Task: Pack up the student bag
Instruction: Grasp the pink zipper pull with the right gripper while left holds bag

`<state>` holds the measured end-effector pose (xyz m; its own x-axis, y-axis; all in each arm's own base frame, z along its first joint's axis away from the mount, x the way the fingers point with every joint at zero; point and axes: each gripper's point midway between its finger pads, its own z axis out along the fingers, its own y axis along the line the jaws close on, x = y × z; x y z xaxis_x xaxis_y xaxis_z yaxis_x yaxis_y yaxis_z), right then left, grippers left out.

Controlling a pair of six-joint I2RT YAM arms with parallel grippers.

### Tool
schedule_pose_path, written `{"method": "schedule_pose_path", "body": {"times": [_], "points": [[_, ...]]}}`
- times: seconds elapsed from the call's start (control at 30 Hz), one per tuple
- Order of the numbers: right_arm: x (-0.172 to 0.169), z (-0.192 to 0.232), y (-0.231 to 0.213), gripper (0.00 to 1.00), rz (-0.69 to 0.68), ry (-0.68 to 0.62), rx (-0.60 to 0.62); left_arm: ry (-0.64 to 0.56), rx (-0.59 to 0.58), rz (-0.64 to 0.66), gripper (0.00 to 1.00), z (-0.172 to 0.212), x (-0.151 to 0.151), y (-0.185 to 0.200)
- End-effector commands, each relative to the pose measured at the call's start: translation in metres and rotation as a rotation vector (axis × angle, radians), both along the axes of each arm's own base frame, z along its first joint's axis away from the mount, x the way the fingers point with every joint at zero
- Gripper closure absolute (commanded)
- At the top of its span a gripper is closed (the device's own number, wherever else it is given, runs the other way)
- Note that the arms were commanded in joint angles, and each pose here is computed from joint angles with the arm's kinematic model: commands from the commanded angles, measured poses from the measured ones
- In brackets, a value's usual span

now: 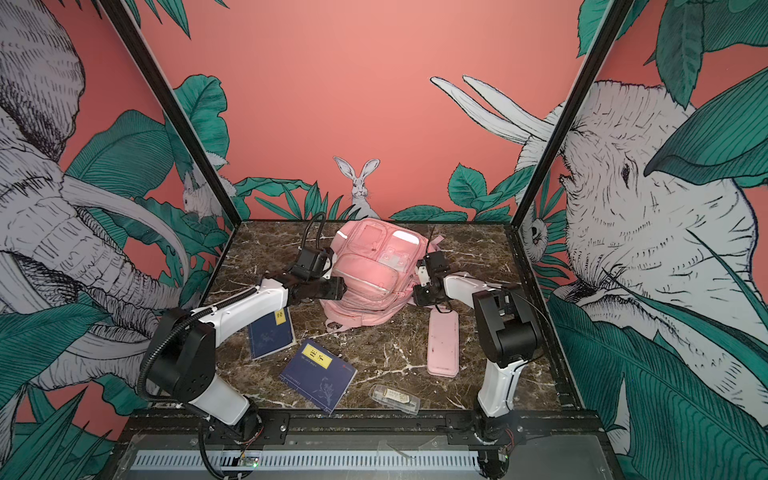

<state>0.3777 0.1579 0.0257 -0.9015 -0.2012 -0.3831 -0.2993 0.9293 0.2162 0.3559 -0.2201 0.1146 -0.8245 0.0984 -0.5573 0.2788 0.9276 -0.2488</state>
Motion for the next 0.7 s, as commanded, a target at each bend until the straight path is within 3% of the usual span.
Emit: {"method": "schedule_pose_path", "body": {"times": [0.0, 0.47, 0.67], "points": [[-0.007, -0.007, -0.004, 0.63, -0.021, 0.038, -0.029, 0.007, -0.007, -0.01, 0.4, -0.001, 0.0, -0.005], [0.015, -0.009, -0.008, 0.62, -0.044, 0.028, -0.084, 0.011, -0.011, 0.003, 0.4, -0.002, -0.01, 0.001], [0.014, -0.01, -0.007, 0.68, -0.042, 0.028, -0.079, 0.008, -0.013, 0.006, 0.4, 0.0, -0.01, 0.001]]}}
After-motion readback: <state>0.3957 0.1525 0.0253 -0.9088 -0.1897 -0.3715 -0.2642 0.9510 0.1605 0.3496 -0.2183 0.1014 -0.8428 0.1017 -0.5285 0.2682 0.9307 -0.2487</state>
